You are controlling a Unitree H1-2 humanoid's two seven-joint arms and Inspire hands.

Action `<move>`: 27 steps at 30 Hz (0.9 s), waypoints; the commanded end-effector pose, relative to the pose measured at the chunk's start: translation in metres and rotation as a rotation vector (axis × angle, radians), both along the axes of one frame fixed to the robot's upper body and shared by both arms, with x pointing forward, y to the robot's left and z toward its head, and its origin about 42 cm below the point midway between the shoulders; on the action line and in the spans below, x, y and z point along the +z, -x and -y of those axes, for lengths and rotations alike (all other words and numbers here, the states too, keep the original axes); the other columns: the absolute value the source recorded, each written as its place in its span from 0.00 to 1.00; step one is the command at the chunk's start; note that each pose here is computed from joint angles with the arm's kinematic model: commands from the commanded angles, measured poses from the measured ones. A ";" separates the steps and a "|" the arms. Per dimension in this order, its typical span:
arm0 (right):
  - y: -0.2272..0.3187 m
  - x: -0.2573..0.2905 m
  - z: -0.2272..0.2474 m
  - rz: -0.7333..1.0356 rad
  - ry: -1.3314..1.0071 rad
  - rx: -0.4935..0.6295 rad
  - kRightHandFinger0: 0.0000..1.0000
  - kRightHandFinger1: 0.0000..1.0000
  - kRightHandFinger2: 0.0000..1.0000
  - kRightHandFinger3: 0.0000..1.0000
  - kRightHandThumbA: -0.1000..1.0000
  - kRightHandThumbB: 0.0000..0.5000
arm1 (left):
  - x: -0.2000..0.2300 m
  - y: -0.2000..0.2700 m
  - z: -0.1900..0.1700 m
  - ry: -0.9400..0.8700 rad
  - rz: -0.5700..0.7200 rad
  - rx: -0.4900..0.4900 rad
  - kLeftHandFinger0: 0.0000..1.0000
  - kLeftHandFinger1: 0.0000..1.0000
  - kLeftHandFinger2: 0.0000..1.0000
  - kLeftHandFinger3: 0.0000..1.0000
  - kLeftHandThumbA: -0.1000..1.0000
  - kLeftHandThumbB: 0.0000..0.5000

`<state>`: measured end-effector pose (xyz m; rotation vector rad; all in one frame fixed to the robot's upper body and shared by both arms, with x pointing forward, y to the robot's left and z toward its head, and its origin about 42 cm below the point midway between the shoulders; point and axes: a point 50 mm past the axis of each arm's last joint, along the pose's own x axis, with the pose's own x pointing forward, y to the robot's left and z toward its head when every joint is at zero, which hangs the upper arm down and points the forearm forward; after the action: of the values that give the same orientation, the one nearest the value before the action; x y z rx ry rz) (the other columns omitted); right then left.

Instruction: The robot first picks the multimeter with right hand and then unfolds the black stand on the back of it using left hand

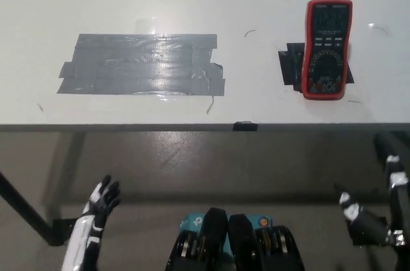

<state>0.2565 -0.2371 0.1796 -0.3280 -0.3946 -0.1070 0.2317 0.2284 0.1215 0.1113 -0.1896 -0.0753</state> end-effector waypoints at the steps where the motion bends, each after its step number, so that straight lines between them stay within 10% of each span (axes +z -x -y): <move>1: -0.023 0.057 -0.004 0.173 0.084 -0.142 1.00 1.00 1.00 1.00 0.84 0.46 | 0.024 -0.014 0.017 -0.004 0.088 -0.049 1.00 1.00 1.00 1.00 1.00 0.24; 19: -0.164 0.153 -0.016 0.120 0.025 -0.400 1.00 1.00 1.00 1.00 0.96 0.92 | -0.025 0.002 0.013 -0.188 0.052 -0.019 1.00 1.00 1.00 1.00 1.00 0.35; 27: -0.220 0.200 -0.027 0.104 0.105 -0.518 1.00 1.00 1.00 1.00 0.94 0.91 | -0.029 0.000 0.011 -0.220 0.040 -0.031 1.00 1.00 1.00 1.00 1.00 0.37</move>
<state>0.4618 -0.2126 0.3368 -0.4898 -0.3742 -0.4807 0.2297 0.2150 0.0876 0.2933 -0.1651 -0.1380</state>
